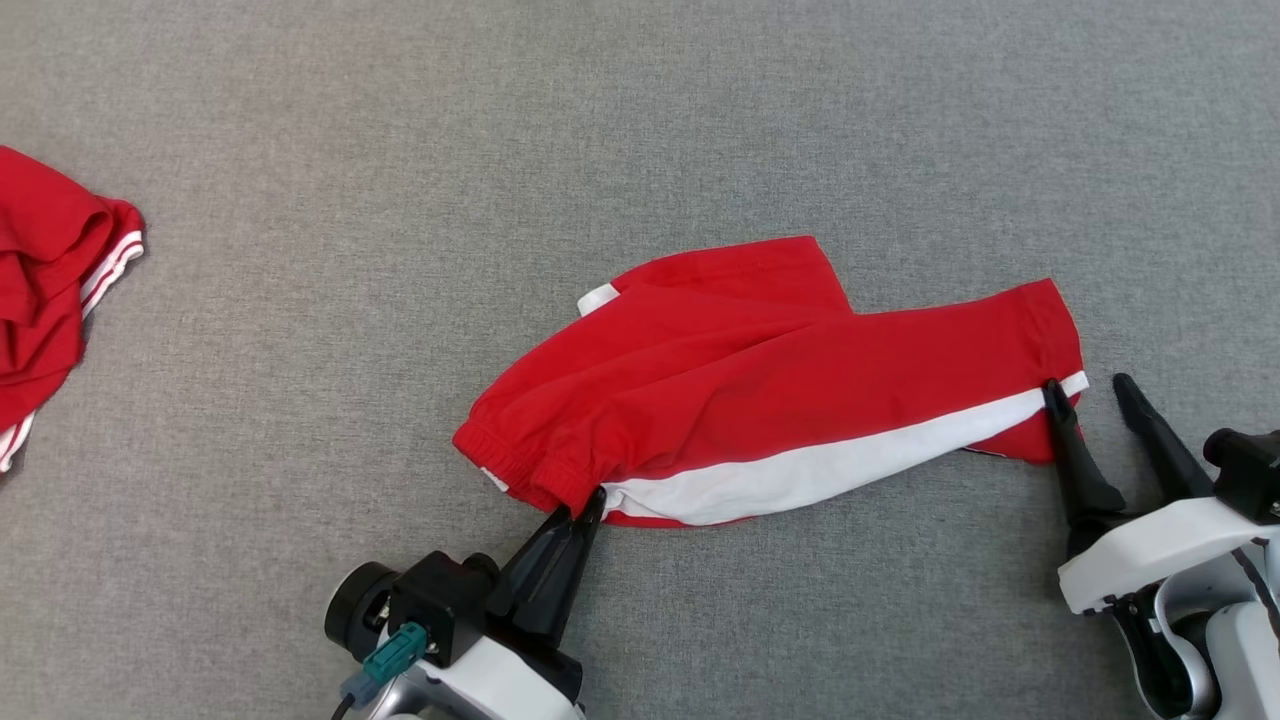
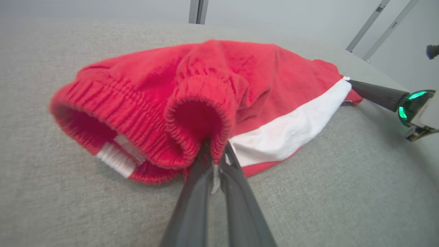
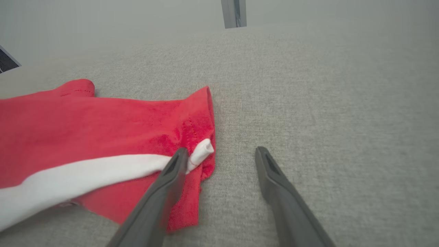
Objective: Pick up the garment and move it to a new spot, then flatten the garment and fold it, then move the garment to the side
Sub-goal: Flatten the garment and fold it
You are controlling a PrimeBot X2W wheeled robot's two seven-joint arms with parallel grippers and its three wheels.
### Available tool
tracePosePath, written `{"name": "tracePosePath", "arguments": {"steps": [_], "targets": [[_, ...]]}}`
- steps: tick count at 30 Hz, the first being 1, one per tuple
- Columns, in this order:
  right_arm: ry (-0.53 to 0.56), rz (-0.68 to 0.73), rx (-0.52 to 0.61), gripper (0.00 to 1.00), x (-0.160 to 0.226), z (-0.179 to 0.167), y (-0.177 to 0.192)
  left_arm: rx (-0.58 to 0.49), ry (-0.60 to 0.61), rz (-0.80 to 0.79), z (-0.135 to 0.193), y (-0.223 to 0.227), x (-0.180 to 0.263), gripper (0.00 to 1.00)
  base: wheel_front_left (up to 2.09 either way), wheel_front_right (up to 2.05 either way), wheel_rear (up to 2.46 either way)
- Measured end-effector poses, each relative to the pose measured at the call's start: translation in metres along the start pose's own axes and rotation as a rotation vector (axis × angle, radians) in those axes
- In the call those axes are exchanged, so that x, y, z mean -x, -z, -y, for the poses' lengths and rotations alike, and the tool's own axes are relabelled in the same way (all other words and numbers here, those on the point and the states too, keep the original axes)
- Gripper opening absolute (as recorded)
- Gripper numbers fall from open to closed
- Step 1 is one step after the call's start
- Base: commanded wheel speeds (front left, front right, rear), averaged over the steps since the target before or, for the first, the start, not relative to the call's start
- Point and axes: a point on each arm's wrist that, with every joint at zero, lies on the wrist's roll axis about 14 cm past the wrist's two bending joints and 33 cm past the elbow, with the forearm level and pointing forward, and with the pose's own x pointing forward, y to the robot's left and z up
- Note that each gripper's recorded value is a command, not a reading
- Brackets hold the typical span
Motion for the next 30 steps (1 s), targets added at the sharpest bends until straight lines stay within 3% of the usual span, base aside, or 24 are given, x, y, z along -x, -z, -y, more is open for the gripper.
{"name": "tracePosePath", "arguments": {"steps": [1,3,9,14,30], "targets": [[-0.004,-0.005,-0.002,0.48,-0.001,-0.001,0.002,0.002,-0.002,-0.003,0.0,0.002,0.0,0.0,0.0,0.0,0.0],[-0.011,-0.006,-0.008,0.0,-0.001,-0.002,0.002,0.005,0.0,-0.002,0.001,0.003,-0.001,0.0,0.0,0.0,0.0],[-0.028,0.026,-0.017,0.0,-0.001,-0.007,-0.007,-0.015,0.007,0.041,0.0,-0.008,-0.007,0.0,0.0,0.0,0.0],[-0.031,0.128,-0.001,0.0,0.002,-0.007,-0.037,-0.058,0.021,0.122,0.0,-0.035,-0.012,0.0,0.0,0.0,0.0],[-0.068,0.546,0.099,0.0,0.038,-0.023,-0.192,-0.27,0.111,0.518,0.028,-0.19,-0.012,0.0,0.0,0.0,0.0]]}}
